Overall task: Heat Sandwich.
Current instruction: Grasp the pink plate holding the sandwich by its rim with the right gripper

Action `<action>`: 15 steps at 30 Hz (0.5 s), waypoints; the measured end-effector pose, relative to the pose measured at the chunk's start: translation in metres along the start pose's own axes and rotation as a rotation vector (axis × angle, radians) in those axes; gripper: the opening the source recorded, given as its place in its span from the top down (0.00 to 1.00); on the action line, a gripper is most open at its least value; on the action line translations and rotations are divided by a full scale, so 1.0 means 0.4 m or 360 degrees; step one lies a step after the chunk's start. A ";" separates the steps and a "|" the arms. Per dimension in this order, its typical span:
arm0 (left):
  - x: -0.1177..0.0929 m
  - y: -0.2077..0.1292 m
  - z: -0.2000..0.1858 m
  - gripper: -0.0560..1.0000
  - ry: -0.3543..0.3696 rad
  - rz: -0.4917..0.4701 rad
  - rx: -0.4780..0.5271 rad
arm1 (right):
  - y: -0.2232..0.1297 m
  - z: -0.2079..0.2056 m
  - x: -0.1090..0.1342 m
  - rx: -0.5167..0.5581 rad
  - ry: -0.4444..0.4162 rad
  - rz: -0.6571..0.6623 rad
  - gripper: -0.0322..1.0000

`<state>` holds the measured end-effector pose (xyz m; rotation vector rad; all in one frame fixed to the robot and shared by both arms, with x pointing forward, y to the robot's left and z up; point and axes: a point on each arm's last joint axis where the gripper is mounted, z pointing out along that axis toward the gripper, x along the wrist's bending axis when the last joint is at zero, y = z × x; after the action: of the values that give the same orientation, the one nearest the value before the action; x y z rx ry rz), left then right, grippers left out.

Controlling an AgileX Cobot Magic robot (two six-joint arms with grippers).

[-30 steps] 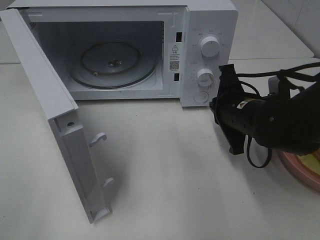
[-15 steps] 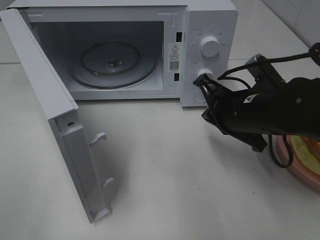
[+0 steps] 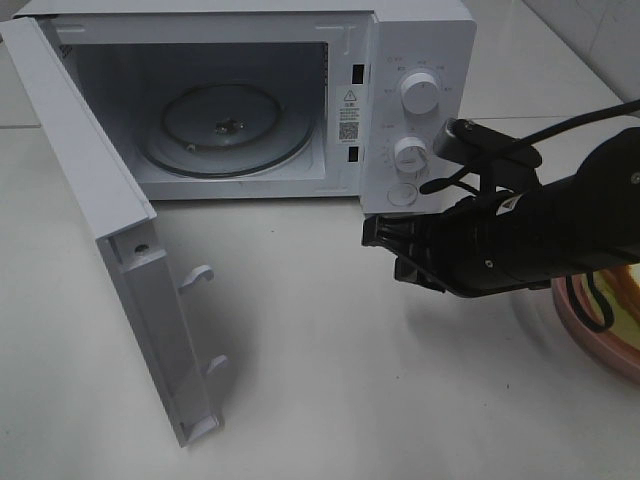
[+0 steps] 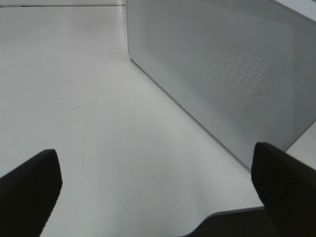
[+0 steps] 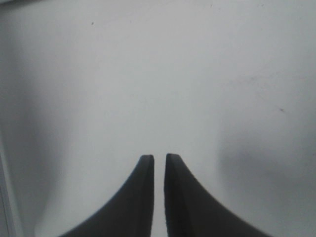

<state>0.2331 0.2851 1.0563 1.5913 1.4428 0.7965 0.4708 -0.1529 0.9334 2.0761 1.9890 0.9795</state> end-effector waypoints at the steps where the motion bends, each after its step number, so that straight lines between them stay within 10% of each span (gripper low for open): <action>1: 0.000 0.000 0.000 0.03 0.0000 0.0000 0.0000 | -0.004 -0.002 0.001 0.0029 0.0004 -0.0037 0.90; 15: 0.000 0.000 0.000 0.03 0.0000 0.0000 0.0000 | 0.012 -0.063 -0.013 0.0348 -0.0032 -0.0576 0.86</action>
<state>0.2331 0.2851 1.0563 1.5913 1.4428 0.7965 0.4626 -0.1671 0.9537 1.7109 2.4382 0.6973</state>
